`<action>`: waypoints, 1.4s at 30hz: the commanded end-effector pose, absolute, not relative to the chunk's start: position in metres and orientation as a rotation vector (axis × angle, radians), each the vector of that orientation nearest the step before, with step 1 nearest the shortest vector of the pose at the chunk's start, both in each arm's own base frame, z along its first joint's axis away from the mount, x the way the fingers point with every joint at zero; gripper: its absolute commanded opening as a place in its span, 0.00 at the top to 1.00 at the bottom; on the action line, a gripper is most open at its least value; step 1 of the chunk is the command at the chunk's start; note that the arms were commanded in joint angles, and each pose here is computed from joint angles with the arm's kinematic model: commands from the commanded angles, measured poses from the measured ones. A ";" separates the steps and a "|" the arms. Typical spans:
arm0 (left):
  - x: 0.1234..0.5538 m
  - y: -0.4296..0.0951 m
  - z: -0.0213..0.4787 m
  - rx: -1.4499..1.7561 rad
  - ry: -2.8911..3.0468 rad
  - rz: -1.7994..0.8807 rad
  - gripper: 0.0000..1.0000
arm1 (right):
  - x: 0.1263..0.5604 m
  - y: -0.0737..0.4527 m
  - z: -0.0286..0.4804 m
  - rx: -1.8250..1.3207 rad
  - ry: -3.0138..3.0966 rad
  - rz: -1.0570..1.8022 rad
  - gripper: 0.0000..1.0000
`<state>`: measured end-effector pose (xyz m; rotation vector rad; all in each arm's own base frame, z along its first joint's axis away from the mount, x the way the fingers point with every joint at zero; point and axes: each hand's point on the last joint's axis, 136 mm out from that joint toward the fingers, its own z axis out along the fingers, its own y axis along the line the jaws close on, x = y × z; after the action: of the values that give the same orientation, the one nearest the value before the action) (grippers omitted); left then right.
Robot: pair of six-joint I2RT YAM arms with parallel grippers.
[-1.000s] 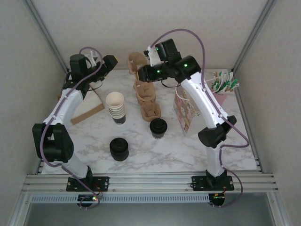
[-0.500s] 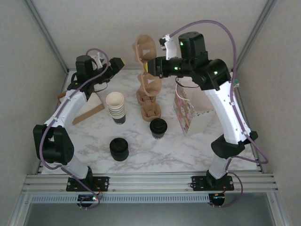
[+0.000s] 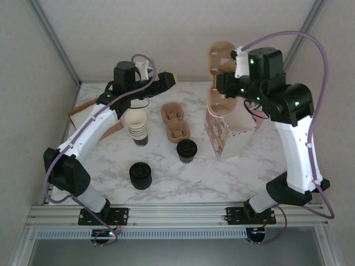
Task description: Pack the takeout coffee
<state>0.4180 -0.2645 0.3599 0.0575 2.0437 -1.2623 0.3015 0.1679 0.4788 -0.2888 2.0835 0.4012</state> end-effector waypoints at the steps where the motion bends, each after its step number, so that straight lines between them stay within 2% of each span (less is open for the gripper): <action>1: 0.393 -0.286 0.387 0.164 2.010 -1.275 0.06 | 0.302 0.128 0.467 -0.220 2.127 0.209 0.73; 10: 0.344 -0.366 0.381 0.378 2.050 -1.439 0.15 | 0.318 0.093 0.432 -0.149 2.245 0.057 0.73; 21: 0.350 -0.396 0.352 0.424 2.114 -1.508 0.28 | 0.345 0.095 0.384 -0.191 2.425 -0.014 0.74; 26: 0.351 -0.400 0.345 0.435 2.130 -1.518 0.42 | 0.354 0.099 0.366 -0.219 2.491 -0.044 0.74; 30: 0.352 -0.401 0.338 0.438 2.145 -1.514 0.61 | 0.360 0.099 0.352 -0.231 2.544 -0.077 0.73; 34: 0.352 -0.400 0.333 0.436 2.159 -1.505 0.73 | 0.364 0.096 0.340 -0.227 2.593 -0.104 0.73; 42: 0.355 -0.399 0.324 0.420 2.180 -1.485 0.89 | 0.368 0.095 0.322 -0.229 2.657 -0.110 0.73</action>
<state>0.3529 -0.3974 0.3220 0.4044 2.1948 -1.4879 0.3703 0.0987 0.3272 -0.2135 2.6267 -0.0896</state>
